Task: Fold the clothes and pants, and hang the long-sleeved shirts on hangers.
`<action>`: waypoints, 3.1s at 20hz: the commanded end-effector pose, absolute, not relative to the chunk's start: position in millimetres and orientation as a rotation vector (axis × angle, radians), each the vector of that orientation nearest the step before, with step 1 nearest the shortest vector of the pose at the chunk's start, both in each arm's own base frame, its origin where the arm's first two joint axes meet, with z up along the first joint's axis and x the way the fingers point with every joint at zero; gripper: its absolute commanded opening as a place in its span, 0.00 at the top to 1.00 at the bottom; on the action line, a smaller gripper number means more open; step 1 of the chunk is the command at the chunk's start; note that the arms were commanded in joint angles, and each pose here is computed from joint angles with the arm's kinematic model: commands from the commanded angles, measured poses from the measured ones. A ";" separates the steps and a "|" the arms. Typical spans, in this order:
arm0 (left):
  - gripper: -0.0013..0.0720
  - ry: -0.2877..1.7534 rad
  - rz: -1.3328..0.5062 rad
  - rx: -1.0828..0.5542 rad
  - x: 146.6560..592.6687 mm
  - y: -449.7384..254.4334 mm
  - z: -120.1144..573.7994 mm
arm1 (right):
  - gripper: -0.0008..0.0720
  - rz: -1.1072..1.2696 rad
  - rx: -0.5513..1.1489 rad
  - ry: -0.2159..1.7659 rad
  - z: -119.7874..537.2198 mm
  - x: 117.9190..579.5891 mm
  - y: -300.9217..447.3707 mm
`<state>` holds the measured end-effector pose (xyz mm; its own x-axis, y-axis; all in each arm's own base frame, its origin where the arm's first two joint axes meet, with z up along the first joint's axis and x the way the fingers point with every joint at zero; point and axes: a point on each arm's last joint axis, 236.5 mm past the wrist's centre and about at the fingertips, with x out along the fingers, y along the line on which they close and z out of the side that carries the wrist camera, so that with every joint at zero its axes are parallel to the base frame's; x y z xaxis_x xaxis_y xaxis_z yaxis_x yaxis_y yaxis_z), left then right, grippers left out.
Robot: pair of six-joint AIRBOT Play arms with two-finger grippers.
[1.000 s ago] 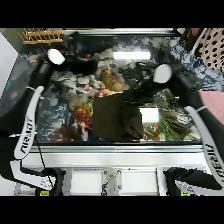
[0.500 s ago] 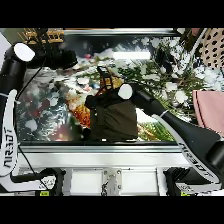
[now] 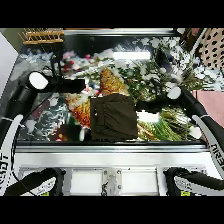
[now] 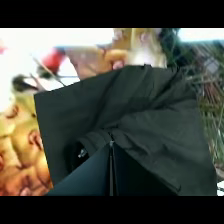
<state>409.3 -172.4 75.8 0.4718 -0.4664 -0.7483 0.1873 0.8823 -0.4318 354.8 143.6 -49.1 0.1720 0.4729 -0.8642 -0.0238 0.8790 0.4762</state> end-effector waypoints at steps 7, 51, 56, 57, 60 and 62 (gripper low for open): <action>0.98 1.056 -0.491 -0.256 373.9 -214.2 49.2 | 0.01 0.595 0.768 1.400 -95.1 346.2 197.8; 0.98 1.079 -0.473 -0.291 371.4 -214.1 47.6 | 0.97 -0.705 0.759 1.156 1.6 256.1 -276.8; 0.98 1.086 -0.475 -0.289 370.0 -214.0 46.7 | 0.17 -0.685 0.802 1.255 -15.7 236.5 -254.0; 0.98 1.086 -0.475 -0.288 370.0 -214.0 46.7 | 0.09 -0.699 0.778 1.242 -8.2 234.0 -256.6; 0.98 1.090 -0.475 -0.287 369.2 -213.9 46.2 | 0.09 -0.757 0.655 1.057 43.6 239.3 -274.0; 0.98 1.089 -0.475 -0.287 369.4 -213.9 46.3 | 0.09 -0.744 0.566 0.871 95.5 257.0 -271.5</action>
<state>369.9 -213.7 47.0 0.3801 -0.5036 -0.7758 0.2265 0.8639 -0.4499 244.4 -269.1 40.8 0.3013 -0.2012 -0.9321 0.7988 0.5871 0.1315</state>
